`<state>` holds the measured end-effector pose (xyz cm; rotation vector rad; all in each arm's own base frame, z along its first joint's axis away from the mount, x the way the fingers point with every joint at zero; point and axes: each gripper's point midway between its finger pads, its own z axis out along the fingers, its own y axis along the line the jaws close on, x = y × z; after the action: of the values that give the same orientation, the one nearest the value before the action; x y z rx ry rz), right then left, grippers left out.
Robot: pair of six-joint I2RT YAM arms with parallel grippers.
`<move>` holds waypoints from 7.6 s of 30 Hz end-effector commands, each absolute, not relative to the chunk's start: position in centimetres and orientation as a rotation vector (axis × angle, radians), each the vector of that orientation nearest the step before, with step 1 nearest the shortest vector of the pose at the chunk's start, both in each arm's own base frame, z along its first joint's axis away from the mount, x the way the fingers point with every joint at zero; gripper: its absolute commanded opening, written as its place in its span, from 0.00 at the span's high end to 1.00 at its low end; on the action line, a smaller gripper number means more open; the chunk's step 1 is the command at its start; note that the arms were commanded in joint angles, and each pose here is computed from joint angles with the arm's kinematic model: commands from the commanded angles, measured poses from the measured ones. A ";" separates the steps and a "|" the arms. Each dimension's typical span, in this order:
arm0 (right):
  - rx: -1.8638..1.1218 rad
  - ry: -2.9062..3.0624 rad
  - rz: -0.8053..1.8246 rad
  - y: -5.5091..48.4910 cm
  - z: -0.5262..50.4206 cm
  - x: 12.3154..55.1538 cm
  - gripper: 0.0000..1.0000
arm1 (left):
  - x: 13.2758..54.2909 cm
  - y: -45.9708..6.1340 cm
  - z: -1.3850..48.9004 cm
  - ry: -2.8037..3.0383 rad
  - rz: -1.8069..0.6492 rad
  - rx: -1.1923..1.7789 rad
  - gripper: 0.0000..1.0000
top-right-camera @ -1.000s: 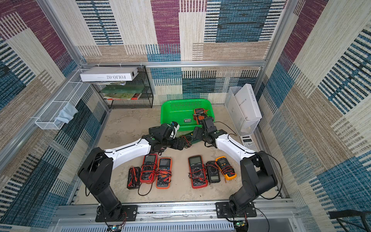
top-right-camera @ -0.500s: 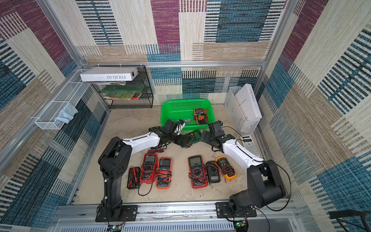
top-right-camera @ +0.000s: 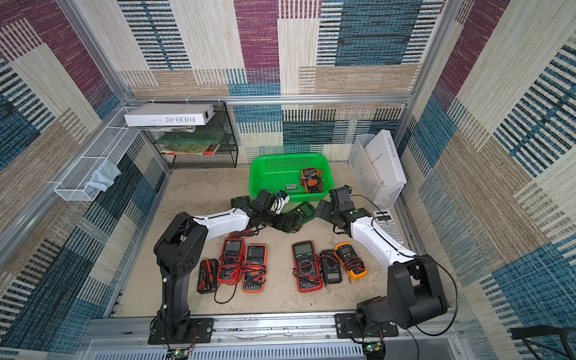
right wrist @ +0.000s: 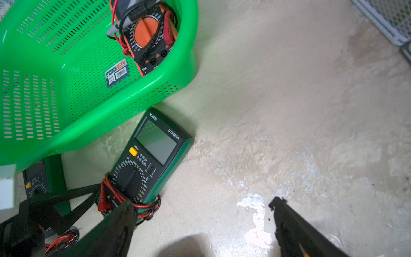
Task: Put the multimeter into the basket
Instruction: Adjust the multimeter at the center of the board, then pick up the multimeter from the center of the board, then place the multimeter in the basket.
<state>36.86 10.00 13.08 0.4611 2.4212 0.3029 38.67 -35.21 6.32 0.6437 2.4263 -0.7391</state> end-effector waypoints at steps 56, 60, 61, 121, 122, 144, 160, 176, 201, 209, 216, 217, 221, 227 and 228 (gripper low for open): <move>0.515 2.615 0.092 19.9 6.5 38.7 0.00 | 33.5 -21.6 17.3 2.401 -0.521 0.067 0.00; 0.513 2.630 0.066 20.0 5.7 39.0 0.00 | 33.6 -21.5 17.1 2.407 -0.527 0.064 0.00; 0.515 2.634 0.059 20.0 5.5 39.0 0.00 | 33.6 -21.5 17.0 2.407 -0.528 0.063 0.00; 0.209 2.436 0.457 28.6 17.3 35.7 0.37 | 35.6 -18.1 24.4 2.303 -0.568 -0.079 0.00; 0.201 2.422 0.458 28.6 17.9 35.9 0.37 | 35.7 -17.9 24.6 2.299 -0.567 -0.081 0.00; -0.017 2.246 0.388 26.2 24.8 48.9 0.38 | 35.9 -17.4 26.3 2.280 -0.549 0.021 0.00; -0.284 2.244 0.215 27.0 20.5 56.9 0.38 | 35.6 -17.9 25.3 2.326 -0.559 0.060 0.00; -0.288 2.385 0.213 27.1 13.1 57.2 0.36 | 35.5 -18.0 24.7 2.340 -0.559 0.064 0.00; -0.190 2.454 0.156 24.4 10.4 57.5 0.01 | 34.9 -18.1 23.9 2.363 -0.586 0.048 0.01; -0.186 2.384 0.198 25.1 15.0 56.7 0.00 | 34.7 -17.7 23.4 2.367 -0.572 0.029 0.00; -0.206 2.330 0.209 26.6 18.8 54.6 0.00 | 34.5 -16.3 21.8 2.396 -0.490 -0.035 0.00; -0.214 2.324 0.210 27.0 19.2 54.1 0.00 | 34.5 -16.1 21.6 2.399 -0.480 -0.041 0.00; -0.246 2.306 0.180 28.1 20.5 51.7 0.00 | 34.2 -15.4 20.5 2.407 -0.453 -0.077 0.00; -0.307 2.273 0.056 29.5 21.4 47.3 0.00 | 33.0 -14.1 18.5 2.421 -0.428 -0.154 0.00; -0.315 2.268 0.051 30.0 21.6 46.5 0.01 | 32.7 -13.8 18.3 2.422 -0.423 -0.163 0.00</move>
<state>47.27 30.19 20.75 -0.3362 2.3025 0.1243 32.62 -14.57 18.28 -0.1132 2.4505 -0.4429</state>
